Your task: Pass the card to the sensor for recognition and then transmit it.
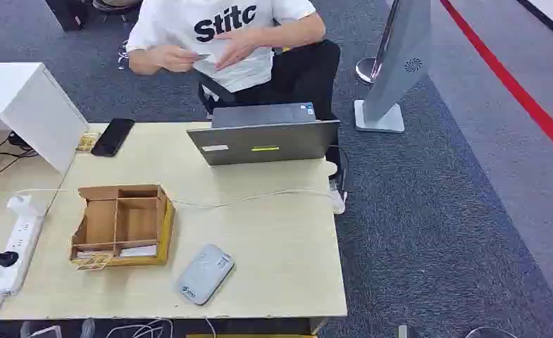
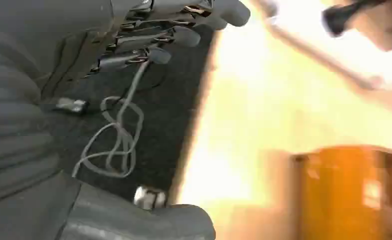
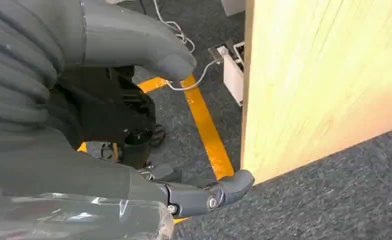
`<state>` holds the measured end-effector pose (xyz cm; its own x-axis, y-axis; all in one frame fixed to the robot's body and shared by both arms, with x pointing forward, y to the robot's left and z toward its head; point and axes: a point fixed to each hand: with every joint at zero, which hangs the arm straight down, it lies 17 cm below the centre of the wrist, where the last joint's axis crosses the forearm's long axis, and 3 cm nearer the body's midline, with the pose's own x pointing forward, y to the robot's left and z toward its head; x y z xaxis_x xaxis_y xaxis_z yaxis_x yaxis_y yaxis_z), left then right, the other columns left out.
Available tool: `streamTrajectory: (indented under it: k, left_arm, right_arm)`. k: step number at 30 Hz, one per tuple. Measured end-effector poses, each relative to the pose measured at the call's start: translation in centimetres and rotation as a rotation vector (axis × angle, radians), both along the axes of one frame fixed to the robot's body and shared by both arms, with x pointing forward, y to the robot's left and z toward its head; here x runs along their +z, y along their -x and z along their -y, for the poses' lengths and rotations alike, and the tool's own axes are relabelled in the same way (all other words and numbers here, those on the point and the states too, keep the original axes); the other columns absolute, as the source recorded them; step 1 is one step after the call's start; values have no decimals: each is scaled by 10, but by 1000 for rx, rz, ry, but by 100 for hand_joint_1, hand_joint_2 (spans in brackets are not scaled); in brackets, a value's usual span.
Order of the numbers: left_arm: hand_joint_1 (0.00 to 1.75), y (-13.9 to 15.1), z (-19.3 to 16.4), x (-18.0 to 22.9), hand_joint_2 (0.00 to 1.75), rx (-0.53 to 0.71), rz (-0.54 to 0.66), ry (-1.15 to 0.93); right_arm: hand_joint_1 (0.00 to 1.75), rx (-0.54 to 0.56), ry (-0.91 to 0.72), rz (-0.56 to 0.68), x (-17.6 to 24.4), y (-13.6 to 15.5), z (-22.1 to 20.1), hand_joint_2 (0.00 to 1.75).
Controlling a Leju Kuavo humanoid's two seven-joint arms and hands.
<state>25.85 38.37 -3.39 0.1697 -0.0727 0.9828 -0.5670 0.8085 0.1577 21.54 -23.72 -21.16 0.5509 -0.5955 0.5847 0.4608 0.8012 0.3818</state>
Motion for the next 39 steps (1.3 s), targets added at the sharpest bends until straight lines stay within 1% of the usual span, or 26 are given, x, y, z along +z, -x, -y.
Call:
streamTrajectory:
  k: [5, 11, 18, 24, 29, 34, 39]
  left_arm:
    - [0, -17, 13, 56, 175, -48, 108, -150]
    - [0, -31, 39, 121, 175, -117, 235, -334]
    - [0, -47, 71, 175, 175, -227, 321, -571]
    - [0, -69, 88, 199, 175, -324, 327, -777]
    - [0, -88, 94, 212, 175, -368, 311, -949]
    - [0, -108, 94, 222, 175, -375, 298, -1077]
    - [0, -140, 89, 222, 175, -378, 239, -1232]
  right_arm:
    - [0, -13, -5, 23, 5, -10, -5, 175]
    - [0, -21, -13, 45, 11, -22, -11, 175]
    - [0, -21, -26, 63, 16, -33, -19, 175]
    - [0, -15, -45, 80, 21, -43, -25, 175]
    - [0, -1, -56, 86, 24, -50, -32, 175]
    - [0, 8, -76, 90, 27, -57, -38, 175]
    - [0, 19, -106, 87, 30, -63, -47, 175]
